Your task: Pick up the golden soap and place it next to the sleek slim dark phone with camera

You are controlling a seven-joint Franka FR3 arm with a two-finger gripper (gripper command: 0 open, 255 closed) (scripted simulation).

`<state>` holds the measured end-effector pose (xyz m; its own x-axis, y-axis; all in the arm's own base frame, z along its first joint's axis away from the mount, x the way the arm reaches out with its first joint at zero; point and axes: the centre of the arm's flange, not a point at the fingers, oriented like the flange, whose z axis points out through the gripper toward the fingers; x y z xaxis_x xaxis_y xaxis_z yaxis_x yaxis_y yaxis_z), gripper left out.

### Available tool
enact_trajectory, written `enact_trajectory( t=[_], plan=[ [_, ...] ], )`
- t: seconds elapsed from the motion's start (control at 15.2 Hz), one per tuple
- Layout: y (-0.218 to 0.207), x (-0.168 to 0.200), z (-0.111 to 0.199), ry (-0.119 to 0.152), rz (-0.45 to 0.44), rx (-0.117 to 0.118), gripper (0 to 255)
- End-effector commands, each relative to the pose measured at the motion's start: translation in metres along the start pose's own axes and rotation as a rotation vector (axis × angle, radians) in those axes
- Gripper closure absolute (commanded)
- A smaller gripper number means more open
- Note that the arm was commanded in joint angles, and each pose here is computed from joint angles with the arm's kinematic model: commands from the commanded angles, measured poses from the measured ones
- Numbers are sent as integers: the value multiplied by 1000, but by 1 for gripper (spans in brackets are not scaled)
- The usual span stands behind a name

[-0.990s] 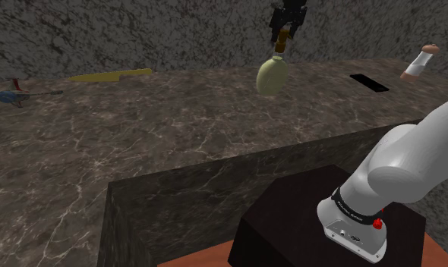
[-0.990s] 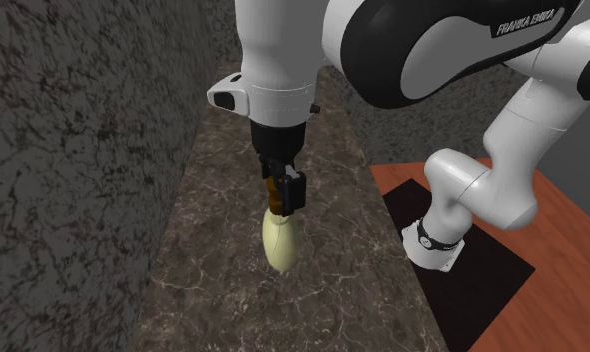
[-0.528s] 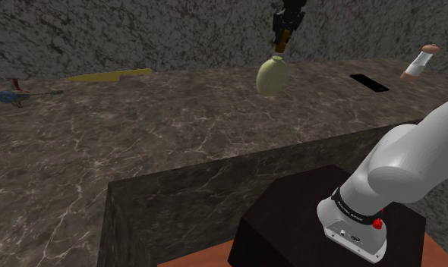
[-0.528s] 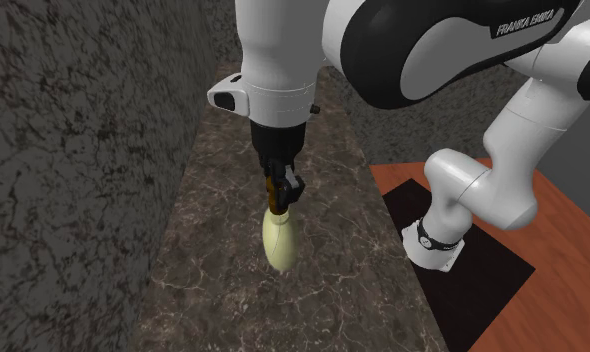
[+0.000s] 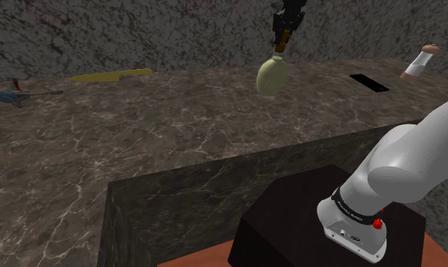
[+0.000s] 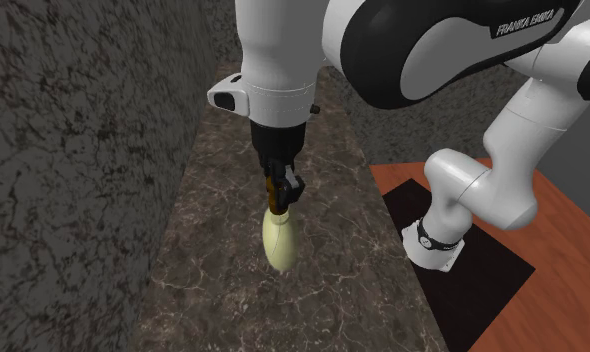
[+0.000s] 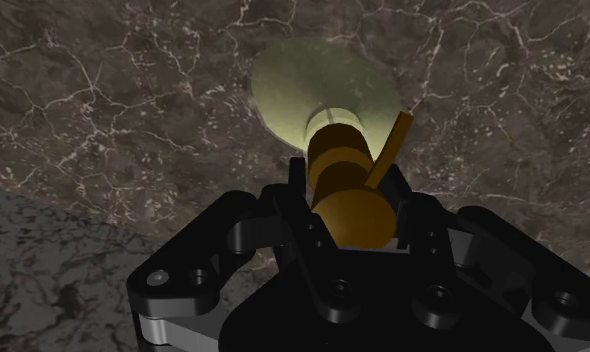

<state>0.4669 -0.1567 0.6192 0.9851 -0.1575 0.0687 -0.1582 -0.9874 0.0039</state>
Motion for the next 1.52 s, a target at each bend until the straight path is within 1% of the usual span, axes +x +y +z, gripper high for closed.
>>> enact_trajectory(
  t=[0.0,0.92,1.45],
  plan=[
    [0,0,-5,0,0,0,255],
    [0,5,-77,0,0,0,255],
    [85,-58,-82,0,0,0,255]
  ],
)
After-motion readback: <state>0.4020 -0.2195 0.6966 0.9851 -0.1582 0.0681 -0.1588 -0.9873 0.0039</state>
